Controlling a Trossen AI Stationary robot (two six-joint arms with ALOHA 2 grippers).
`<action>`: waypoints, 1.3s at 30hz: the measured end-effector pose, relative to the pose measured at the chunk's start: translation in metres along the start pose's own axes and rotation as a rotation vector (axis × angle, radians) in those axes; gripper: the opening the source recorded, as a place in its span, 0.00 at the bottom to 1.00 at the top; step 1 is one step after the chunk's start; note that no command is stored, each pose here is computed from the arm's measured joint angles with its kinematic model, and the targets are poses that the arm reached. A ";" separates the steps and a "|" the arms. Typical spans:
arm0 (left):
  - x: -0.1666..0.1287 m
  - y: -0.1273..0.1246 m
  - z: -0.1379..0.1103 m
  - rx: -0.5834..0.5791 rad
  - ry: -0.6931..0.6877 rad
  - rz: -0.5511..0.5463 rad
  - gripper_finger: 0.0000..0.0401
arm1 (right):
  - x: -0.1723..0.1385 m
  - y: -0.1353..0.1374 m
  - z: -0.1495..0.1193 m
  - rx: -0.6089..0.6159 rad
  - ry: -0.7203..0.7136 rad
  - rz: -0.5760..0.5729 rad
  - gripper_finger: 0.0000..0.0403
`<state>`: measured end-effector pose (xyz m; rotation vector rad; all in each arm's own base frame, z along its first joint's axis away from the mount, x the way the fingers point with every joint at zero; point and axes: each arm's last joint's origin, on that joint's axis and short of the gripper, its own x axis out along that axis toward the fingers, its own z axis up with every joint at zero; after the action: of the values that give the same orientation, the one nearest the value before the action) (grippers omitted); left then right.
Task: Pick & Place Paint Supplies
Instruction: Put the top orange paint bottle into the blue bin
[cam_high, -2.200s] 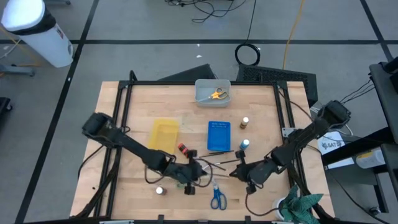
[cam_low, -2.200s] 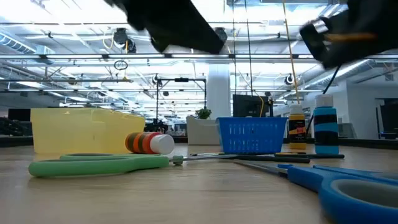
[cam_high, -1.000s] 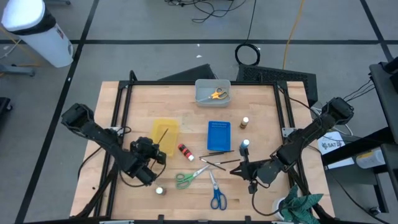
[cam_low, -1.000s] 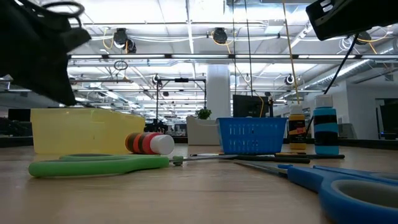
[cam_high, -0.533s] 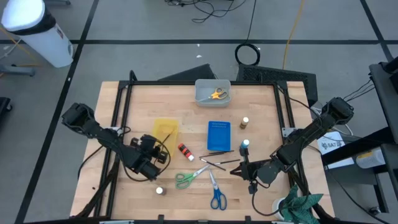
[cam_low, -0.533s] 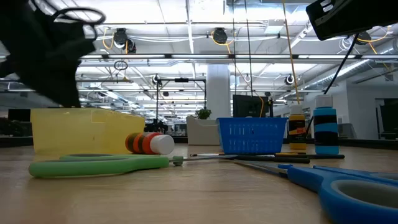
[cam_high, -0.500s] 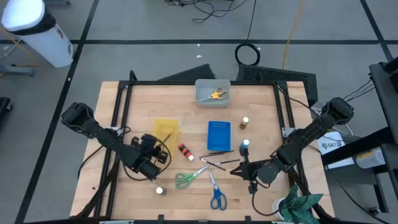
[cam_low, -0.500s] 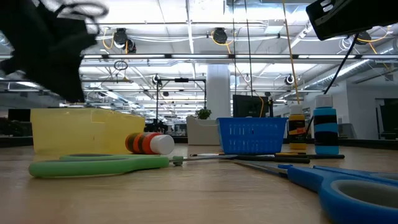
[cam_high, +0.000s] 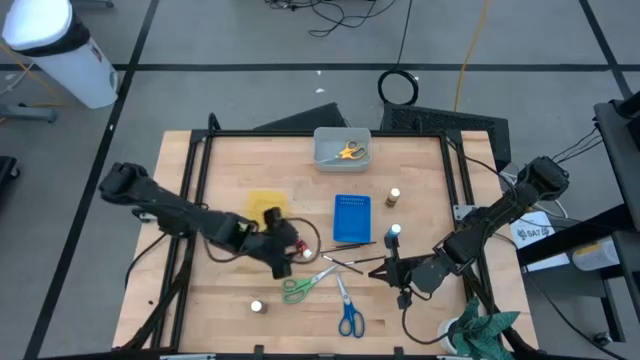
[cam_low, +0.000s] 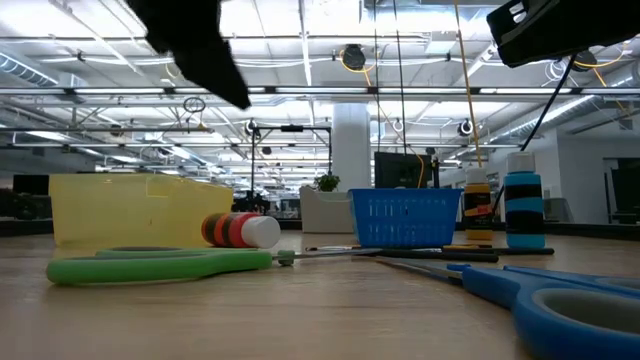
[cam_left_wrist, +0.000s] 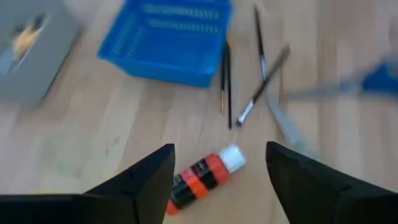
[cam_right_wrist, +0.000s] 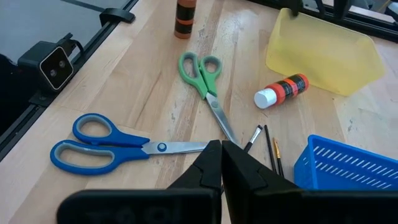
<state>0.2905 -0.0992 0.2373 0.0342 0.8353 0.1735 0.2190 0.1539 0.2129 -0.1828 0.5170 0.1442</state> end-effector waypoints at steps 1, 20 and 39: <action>0.008 0.000 -0.001 0.074 0.016 -0.001 0.68 | 0.000 0.000 0.000 0.001 -0.001 0.001 0.00; 0.093 0.014 -0.033 0.287 0.325 -0.029 0.64 | 0.002 0.000 -0.010 0.014 -0.041 0.009 0.00; 0.101 0.016 -0.017 0.114 0.286 -0.070 0.30 | 0.002 0.000 -0.004 0.001 -0.102 0.015 0.00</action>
<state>0.3424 -0.0667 0.1531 0.0887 1.1299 0.0654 0.2187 0.1536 0.2083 -0.1701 0.4171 0.1673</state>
